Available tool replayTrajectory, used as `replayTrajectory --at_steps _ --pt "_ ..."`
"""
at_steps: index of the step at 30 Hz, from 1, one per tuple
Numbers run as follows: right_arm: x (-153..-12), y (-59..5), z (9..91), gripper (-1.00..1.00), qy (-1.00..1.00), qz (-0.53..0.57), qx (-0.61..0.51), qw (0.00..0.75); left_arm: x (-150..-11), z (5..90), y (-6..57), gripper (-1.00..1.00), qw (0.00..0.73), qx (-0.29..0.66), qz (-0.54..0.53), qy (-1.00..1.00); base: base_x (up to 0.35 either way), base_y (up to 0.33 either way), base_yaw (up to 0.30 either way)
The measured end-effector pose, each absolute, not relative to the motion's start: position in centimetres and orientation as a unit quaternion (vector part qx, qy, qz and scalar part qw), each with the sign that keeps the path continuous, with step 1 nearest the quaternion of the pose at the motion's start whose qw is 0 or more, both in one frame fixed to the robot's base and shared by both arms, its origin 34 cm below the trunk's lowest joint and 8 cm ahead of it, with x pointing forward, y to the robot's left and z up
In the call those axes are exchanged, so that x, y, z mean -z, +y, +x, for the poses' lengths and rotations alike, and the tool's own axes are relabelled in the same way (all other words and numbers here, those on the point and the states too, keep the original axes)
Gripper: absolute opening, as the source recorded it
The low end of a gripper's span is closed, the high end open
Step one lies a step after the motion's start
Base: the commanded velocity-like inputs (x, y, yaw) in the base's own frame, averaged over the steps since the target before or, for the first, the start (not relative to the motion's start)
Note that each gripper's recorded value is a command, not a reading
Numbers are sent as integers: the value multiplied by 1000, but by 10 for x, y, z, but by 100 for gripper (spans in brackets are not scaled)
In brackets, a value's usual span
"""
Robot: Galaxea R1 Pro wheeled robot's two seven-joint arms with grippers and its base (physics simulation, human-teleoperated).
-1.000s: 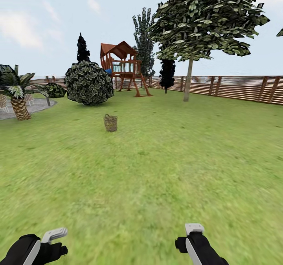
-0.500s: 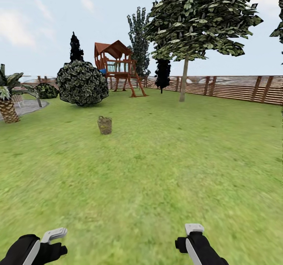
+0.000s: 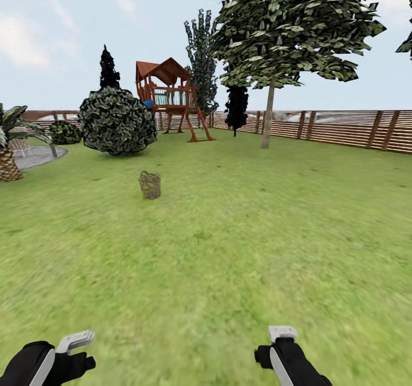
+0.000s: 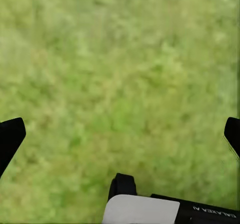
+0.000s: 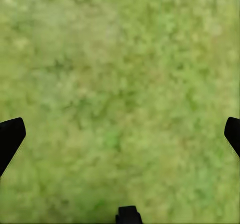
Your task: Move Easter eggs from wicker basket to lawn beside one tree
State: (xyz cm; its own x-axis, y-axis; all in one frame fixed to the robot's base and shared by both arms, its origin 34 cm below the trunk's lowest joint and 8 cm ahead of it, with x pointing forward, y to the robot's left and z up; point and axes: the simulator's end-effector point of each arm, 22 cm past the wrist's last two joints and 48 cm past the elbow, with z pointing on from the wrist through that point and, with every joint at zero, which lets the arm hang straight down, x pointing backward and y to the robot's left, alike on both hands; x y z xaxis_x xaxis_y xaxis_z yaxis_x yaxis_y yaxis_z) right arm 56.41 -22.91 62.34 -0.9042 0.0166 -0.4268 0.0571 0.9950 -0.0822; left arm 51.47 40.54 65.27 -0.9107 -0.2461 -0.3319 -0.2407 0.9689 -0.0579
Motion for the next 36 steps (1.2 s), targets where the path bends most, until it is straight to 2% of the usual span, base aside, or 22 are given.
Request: replayTrajectory --at_steps 36 --pt "-624 -229 564 100 975 19 46 218 -657 517 409 100 177 8 -131 975 337 0 0"
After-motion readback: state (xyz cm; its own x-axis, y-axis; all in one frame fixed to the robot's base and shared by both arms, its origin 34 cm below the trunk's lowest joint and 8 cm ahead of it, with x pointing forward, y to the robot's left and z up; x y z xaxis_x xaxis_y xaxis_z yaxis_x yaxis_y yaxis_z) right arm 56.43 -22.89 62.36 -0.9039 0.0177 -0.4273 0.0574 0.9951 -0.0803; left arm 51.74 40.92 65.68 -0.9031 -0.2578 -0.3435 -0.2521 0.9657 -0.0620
